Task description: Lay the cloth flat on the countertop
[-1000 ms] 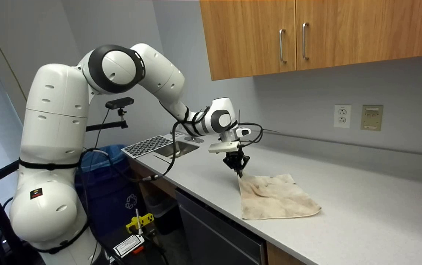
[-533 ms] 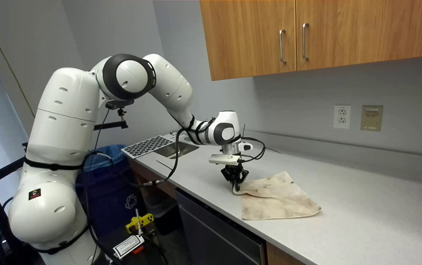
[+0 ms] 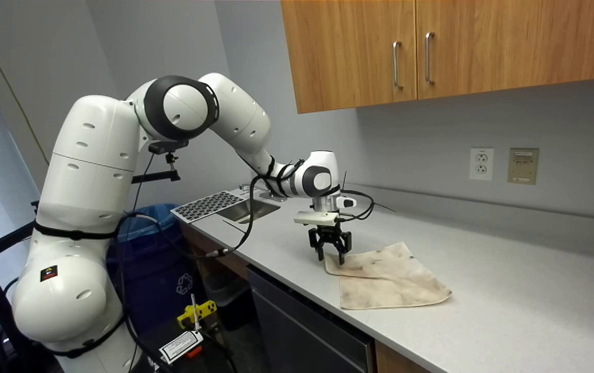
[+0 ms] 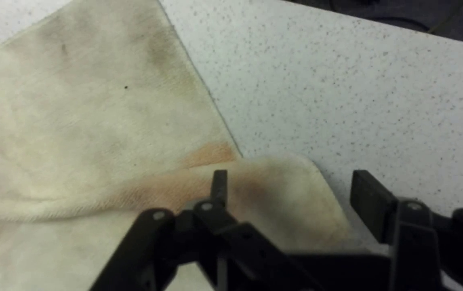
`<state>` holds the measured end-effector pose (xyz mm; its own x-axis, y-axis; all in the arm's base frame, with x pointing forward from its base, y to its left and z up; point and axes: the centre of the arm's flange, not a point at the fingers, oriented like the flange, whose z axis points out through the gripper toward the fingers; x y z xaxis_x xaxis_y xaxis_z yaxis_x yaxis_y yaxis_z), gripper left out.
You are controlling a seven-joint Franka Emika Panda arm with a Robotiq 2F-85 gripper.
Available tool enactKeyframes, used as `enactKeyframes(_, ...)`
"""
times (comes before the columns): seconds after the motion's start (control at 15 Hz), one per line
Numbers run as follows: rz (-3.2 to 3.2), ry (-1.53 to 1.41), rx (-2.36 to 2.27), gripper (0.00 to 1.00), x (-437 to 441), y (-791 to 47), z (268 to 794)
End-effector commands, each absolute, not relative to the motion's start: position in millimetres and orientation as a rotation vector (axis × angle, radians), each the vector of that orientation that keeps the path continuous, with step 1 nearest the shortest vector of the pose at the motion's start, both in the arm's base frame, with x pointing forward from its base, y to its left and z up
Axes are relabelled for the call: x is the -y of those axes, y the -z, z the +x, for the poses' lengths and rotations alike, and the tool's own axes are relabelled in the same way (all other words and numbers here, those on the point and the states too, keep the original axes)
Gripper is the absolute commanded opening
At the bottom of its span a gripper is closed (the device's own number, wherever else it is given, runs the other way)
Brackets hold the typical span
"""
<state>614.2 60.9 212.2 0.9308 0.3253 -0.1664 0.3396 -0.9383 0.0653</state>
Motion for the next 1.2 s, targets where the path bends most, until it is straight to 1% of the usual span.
enactKeyframes(0.0,2.989,0.297,-0.539,1.0,-51.2,-243.9,615.1)
enactKeyframes(0.13,2.988,0.302,-0.509,1.0,-47.4,-255.2,613.5)
enactKeyframes(0.2,2.99,0.294,-0.483,0.96,-41.4,-257.3,612.1)
enactKeyframes(0.27,2.989,0.28,-0.461,0.75,-36.0,-259.0,611.1)
enactKeyframes(0.33,3.006,0.267,-0.44,0.71,-28.6,-259.1,609.4)
enactKeyframes(0.4,3.004,0.243,-0.409,0.61,-20.8,-258.1,608.0)
enactKeyframes(0.67,3.017,0.172,-0.27,0.31,16.9,-250.1,602.1)
enactKeyframes(0.73,3.023,0.14,-0.226,0.23,27.1,-245.6,601.3)
enactKeyframes(0.93,3.045,0.097,-0.092,0.01,46.2,-228.3,597.6)
enactKeyframes(1.13,3.073,0.12,0.009,0.0,50.4,-212.4,587.3)
